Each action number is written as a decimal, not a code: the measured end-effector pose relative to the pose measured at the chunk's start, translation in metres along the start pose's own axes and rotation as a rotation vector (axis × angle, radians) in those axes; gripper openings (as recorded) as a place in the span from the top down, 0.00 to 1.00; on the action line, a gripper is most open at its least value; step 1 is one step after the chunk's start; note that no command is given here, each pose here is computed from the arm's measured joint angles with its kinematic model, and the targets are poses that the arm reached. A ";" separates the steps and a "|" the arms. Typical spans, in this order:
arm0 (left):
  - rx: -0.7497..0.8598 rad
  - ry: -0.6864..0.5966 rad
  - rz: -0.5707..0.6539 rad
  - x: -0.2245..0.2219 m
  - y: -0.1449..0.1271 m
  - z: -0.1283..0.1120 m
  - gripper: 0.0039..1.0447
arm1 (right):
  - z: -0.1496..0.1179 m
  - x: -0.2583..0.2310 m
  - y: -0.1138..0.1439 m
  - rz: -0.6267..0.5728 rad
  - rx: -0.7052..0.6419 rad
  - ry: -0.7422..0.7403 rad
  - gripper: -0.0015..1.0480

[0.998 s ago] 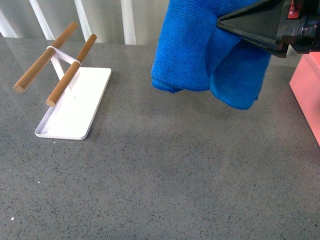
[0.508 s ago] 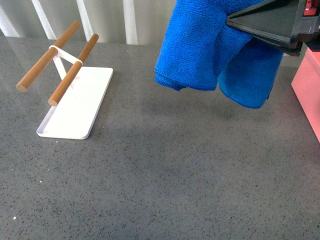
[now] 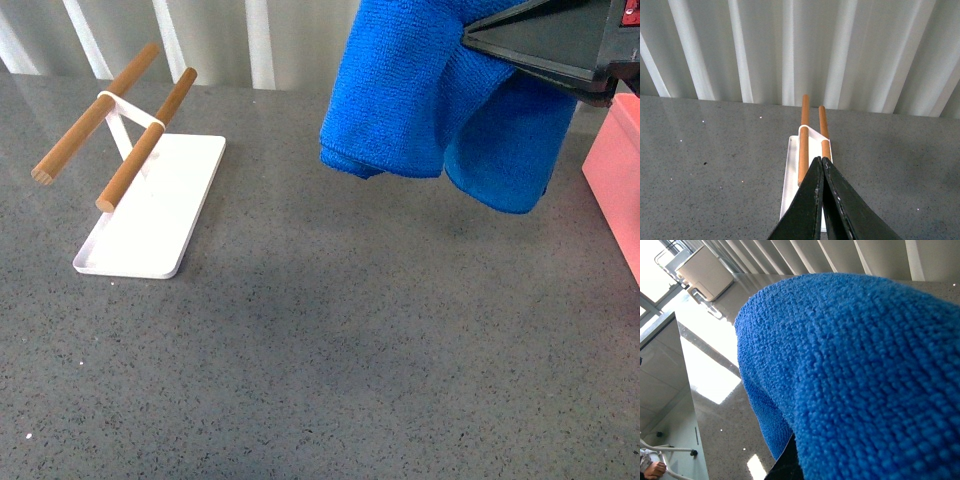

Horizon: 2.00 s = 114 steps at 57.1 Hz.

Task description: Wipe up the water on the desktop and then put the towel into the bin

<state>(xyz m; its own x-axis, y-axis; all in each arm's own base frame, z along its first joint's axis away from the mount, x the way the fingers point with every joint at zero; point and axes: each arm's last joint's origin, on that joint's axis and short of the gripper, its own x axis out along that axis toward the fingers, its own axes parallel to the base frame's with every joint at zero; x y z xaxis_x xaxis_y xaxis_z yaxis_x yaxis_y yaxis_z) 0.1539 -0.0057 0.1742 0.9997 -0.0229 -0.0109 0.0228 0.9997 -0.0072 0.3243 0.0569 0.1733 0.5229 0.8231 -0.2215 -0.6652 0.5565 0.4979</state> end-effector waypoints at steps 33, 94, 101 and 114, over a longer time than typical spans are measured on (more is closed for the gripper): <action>0.000 -0.031 0.022 -0.026 0.005 -0.001 0.97 | -0.004 0.002 0.001 -0.009 -0.004 0.027 0.96; 0.000 -0.030 0.021 -0.057 0.004 -0.004 0.97 | -0.009 0.002 -0.001 -0.044 -0.009 0.065 0.96; 0.000 -0.030 0.021 -0.057 0.004 -0.004 0.79 | -0.011 0.003 -0.001 -0.068 -0.011 0.077 0.96; 0.000 -0.030 0.021 -0.057 0.004 -0.004 0.36 | -0.025 0.022 -0.030 -0.315 0.014 0.308 0.96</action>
<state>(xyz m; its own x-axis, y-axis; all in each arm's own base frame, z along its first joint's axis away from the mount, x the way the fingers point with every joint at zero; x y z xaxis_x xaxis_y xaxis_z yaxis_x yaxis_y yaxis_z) 0.0965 -0.0002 0.1709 0.9998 -0.0019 0.0193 0.0021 1.0000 -0.0074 0.3419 0.0614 0.1323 0.5143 0.6101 -0.6028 -0.4904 0.7858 0.3769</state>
